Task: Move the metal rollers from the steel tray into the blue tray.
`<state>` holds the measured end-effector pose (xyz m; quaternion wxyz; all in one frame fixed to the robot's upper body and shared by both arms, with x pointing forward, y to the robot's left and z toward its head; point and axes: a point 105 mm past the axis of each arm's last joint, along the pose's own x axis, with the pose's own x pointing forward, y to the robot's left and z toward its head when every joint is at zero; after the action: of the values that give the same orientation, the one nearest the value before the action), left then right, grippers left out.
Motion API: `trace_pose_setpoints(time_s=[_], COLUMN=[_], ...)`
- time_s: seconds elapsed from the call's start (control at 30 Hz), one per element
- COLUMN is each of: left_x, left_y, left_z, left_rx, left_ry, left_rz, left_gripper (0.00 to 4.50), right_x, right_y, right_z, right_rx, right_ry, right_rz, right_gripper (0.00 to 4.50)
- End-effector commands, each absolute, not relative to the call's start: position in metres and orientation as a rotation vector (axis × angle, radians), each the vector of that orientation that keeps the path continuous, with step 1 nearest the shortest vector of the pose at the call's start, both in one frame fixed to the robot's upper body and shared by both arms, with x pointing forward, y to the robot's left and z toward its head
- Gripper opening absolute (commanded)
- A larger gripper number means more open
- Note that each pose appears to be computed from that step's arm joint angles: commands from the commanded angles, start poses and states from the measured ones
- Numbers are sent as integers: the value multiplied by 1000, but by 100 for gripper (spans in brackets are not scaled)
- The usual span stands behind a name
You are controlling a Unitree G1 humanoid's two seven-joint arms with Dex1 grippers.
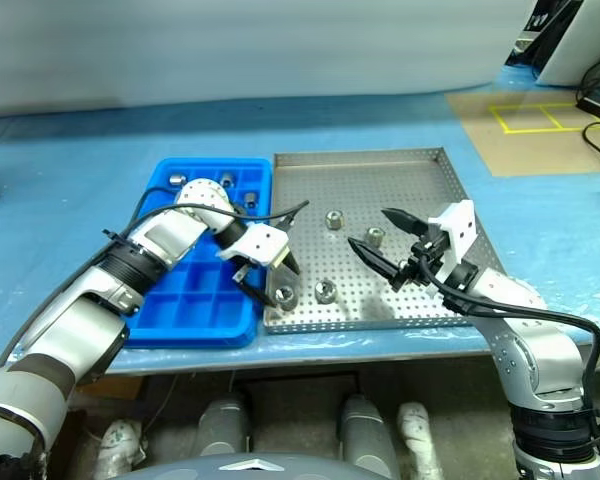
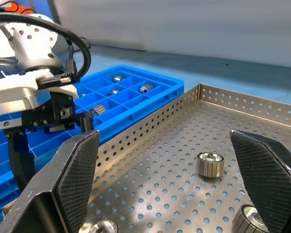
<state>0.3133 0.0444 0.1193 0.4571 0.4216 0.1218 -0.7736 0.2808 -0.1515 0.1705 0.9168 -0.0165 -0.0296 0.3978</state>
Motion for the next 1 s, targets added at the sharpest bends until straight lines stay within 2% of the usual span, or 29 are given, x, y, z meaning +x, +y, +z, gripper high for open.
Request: trace_pose_setpoints(time_s=[0.03,0.23,0.7,0.8,0.9,1.0], left_x=[314,321,325,324,327,327], left_y=[38,30,46,48,52,55], left_z=[117,106,98,97,93,91], left_rx=[1093,1139,1290,1301,1330,1342], left_ry=[294,303,339,345,357,368], left_rz=[-1914,-1867,-1847,-1854,-1834,-1829], left_gripper=[383,383,383,323,228,228], right_x=[277,279,278,280,281,283], right_y=[-147,-152,-154,-155,-157,-157], right_z=[178,173,162,160,158,156], right_rx=[-57,-66,-73,-77,-78,-77], right_ry=[-110,-111,-100,-99,-98,-99], right_rz=[830,802,777,773,770,770], right_gripper=[450,450,450,450,450,450])
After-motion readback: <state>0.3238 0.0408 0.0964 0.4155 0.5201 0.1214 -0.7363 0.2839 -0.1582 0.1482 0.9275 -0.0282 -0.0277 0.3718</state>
